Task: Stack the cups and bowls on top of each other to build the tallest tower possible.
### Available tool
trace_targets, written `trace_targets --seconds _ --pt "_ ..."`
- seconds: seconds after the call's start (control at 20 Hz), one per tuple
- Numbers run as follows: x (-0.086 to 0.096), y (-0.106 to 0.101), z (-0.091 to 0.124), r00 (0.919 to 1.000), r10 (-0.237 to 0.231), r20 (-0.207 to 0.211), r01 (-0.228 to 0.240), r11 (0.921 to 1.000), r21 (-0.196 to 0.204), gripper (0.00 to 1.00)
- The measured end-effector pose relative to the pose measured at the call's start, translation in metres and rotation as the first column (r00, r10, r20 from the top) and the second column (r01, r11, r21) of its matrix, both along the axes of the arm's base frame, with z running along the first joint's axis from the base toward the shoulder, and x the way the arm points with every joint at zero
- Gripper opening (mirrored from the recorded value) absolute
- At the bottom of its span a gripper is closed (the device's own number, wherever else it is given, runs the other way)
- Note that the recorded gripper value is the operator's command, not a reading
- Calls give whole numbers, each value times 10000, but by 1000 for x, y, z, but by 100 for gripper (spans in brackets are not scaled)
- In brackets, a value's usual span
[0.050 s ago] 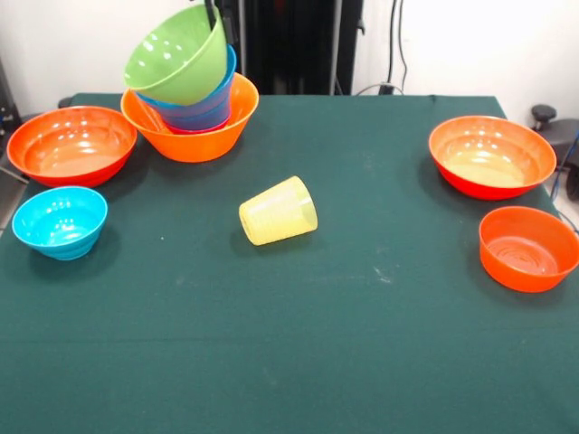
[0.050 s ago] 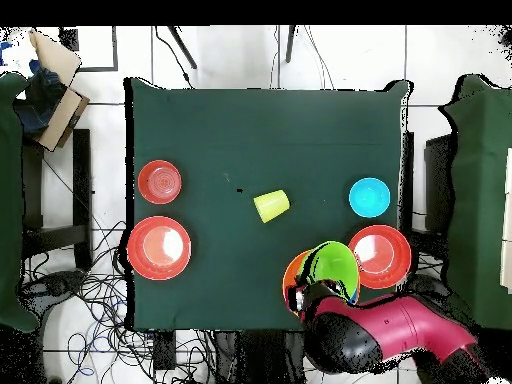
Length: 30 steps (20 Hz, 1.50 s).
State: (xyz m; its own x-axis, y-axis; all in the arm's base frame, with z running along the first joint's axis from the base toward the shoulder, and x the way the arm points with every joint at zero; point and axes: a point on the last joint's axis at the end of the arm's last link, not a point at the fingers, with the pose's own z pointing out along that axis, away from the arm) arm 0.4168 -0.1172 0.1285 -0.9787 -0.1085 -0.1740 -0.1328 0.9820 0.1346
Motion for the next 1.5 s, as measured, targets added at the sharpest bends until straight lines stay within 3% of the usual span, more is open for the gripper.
trace_targets --seconds 0.25,0.6,0.65,1.5 --pt "-10 -5 7 10000 -40 24 40 10000 55 0" --pt "-24 -22 31 9981 -619 36 618 9981 45 0" --pt "-27 -23 35 9986 -519 93 519 9986 -46 100" --pt "-10 5 52 9980 418 482 -415 9991 -79 100"
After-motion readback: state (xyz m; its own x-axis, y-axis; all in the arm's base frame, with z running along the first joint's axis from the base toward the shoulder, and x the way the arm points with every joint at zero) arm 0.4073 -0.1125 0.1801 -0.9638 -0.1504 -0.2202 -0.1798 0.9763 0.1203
